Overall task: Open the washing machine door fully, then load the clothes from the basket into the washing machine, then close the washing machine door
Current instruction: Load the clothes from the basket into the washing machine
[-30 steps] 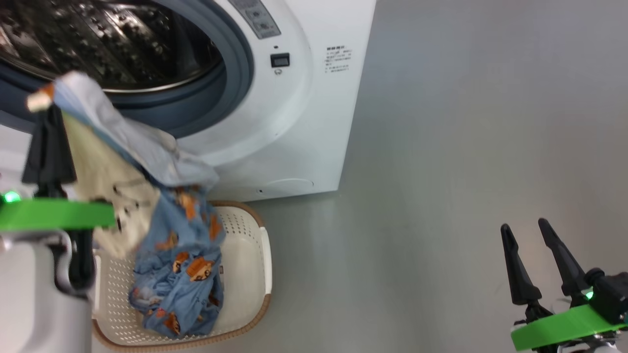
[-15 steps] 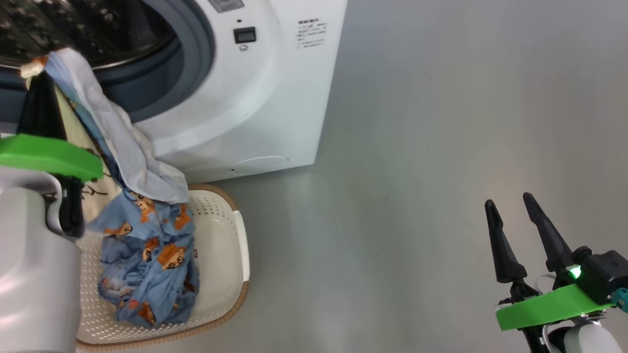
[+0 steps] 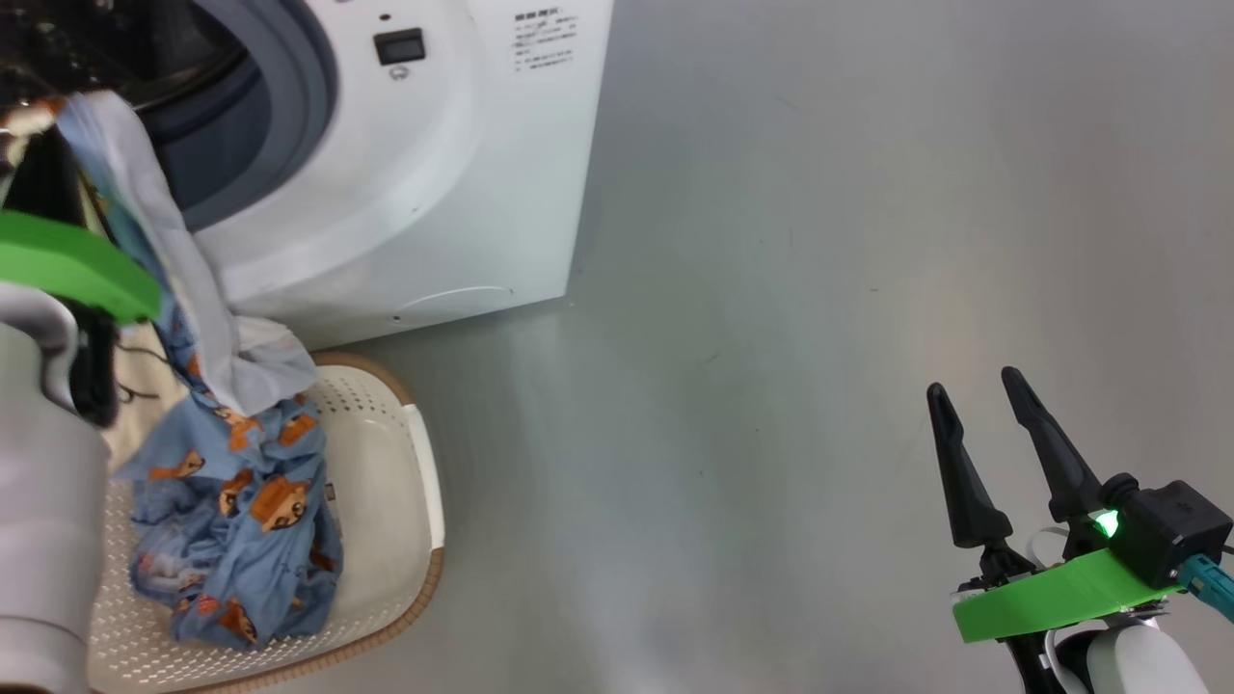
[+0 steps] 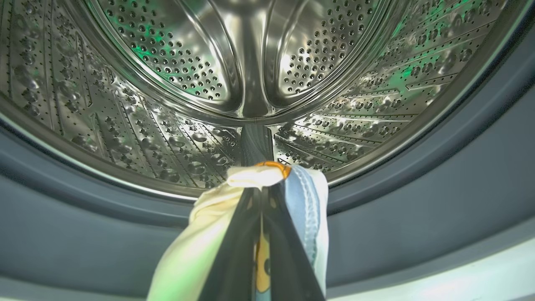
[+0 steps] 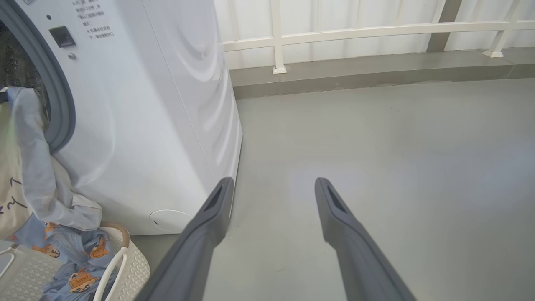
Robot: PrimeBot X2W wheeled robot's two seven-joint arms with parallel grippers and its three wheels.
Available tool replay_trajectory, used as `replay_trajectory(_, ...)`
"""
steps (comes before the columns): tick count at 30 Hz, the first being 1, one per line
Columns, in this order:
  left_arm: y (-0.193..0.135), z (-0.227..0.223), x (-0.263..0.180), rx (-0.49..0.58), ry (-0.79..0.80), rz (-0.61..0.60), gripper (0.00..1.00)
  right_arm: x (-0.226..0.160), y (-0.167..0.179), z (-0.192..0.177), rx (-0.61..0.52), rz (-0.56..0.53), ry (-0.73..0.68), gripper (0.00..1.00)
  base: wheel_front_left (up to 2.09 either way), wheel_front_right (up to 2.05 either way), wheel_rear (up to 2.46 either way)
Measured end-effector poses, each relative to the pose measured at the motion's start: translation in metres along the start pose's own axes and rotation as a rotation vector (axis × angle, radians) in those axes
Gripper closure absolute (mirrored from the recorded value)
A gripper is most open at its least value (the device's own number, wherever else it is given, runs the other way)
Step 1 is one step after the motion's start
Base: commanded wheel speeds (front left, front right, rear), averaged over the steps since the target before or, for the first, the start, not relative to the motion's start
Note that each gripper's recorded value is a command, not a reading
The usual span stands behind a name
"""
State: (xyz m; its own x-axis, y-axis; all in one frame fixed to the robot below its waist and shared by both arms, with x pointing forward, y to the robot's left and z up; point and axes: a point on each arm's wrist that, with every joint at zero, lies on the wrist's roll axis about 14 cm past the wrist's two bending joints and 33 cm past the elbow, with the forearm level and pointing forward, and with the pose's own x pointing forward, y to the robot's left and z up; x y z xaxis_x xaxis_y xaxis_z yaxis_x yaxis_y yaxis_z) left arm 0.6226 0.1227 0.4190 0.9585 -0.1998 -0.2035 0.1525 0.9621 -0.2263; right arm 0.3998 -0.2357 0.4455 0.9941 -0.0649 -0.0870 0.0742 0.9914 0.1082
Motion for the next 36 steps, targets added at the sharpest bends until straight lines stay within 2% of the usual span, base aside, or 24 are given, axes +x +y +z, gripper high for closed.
replay_trajectory(4,-0.004,0.018,0.013,0.007,-0.044,-0.017,1.00,0.001,-0.002,-0.001,-0.005,-0.007,0.003,0.00,0.00,0.00,0.00)
replay_trajectory(10,-0.004,0.067,0.028,-0.001,-0.198,-0.032,1.00,0.002,-0.001,-0.004,-0.007,-0.003,0.013,0.00,0.00,0.00,0.00)
replay_trajectory(19,-0.012,0.134,0.025,0.023,-0.438,-0.046,1.00,0.004,-0.002,-0.009,-0.010,-0.007,0.026,0.00,0.00,0.00,0.00)
replay_trajectory(22,-0.015,0.120,0.027,0.011,-0.409,-0.049,1.00,0.010,0.000,-0.005,-0.010,0.000,0.011,0.00,0.00,0.00,0.00)
replay_trajectory(28,-0.011,0.065,0.033,0.019,-0.240,-0.031,1.00,0.009,0.000,-0.005,-0.019,0.002,0.011,0.00,0.00,0.00,0.00)
replay_trajectory(29,-0.009,0.061,0.034,0.022,-0.224,-0.028,0.93,0.009,0.000,-0.004,-0.020,0.001,0.011,0.00,0.00,0.00,0.00)
replay_trajectory(30,-0.007,0.058,0.034,0.025,-0.209,-0.023,0.58,0.009,0.000,-0.004,-0.020,0.001,0.010,0.00,0.00,0.00,0.00)
replay_trajectory(31,-0.005,0.055,0.035,0.032,-0.196,-0.020,0.11,0.008,0.000,-0.004,-0.020,0.000,0.010,0.00,0.00,0.00,0.00)
replay_trajectory(32,-0.003,0.053,0.035,0.034,-0.188,-0.016,0.00,0.009,0.000,-0.004,-0.020,0.000,0.010,0.00,0.00,0.00,0.00)
replay_trajectory(36,0.001,0.054,0.037,0.035,-0.177,-0.002,0.00,0.009,0.001,-0.004,-0.019,0.002,0.010,0.00,0.00,0.00,0.00)
